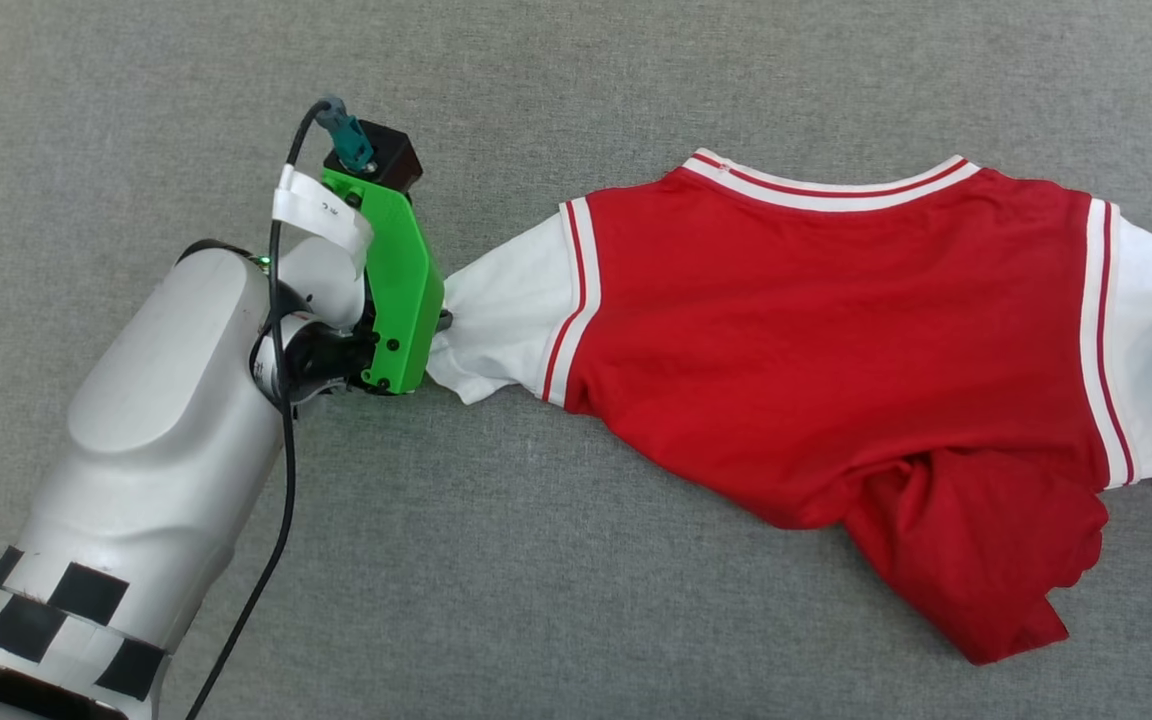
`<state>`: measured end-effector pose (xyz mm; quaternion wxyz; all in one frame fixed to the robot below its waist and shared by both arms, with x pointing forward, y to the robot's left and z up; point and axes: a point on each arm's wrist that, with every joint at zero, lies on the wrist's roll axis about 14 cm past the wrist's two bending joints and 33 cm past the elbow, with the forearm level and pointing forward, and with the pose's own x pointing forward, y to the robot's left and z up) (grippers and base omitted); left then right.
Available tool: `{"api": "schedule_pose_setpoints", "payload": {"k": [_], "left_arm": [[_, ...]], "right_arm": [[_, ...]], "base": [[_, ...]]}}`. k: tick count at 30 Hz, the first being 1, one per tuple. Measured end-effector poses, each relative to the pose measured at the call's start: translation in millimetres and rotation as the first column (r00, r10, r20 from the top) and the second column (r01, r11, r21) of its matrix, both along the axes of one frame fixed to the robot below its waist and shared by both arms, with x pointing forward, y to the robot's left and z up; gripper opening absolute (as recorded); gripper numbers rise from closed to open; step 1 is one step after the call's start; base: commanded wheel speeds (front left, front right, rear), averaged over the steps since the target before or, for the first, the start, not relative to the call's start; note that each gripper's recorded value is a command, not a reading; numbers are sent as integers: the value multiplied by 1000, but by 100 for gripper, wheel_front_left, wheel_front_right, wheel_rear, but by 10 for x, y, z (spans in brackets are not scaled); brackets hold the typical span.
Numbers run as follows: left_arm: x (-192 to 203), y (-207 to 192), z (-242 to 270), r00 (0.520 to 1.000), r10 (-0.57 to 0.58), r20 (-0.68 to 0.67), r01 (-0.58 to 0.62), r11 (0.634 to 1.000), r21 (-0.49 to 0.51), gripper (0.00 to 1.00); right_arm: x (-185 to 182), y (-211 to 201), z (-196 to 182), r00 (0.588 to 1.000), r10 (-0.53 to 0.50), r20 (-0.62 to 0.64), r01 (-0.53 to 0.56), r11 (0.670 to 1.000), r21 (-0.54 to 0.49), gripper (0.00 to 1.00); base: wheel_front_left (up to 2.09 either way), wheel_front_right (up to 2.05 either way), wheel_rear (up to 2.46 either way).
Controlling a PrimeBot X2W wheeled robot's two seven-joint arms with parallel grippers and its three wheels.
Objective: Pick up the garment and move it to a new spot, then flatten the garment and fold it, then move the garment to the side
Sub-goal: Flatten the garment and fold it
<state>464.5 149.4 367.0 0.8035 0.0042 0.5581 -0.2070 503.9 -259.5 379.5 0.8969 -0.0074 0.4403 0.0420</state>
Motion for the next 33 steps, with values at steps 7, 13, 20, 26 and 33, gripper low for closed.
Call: {"api": "schedule_pose_setpoints", "payload": {"k": [7, 13, 20, 26, 33], "left_arm": [[110, -3, 165, 991, 38, 128, -33, 999, -39, 0], [254, 79, 519, 950, 90, 299, -71, 995, -76, 0], [322, 202, 1080, 862, 112, 494, -73, 993, -98, 0], [378, 207, 1793, 700, 158, 697, -47, 983, -176, 0], [298, 324, 2598, 489, 183, 853, -13, 979, -203, 0]], "right_arm": [[24, 20, 110, 999, 6, 37, -6, 1000, 2, 0], [90, 9, 442, 989, 10, 144, -10, 1000, -1, 0], [117, -94, 1034, 959, 6, 284, -5, 1000, -6, 0], [109, -106, 1692, 894, 22, 448, -20, 1000, -10, 0], [-13, -78, 2371, 796, 48, 604, -39, 999, -29, 0]], "base": [[0, 0, 0], [0, 0, 0], [0, 0, 0], [0, 0, 0], [0, 0, 0]]}}
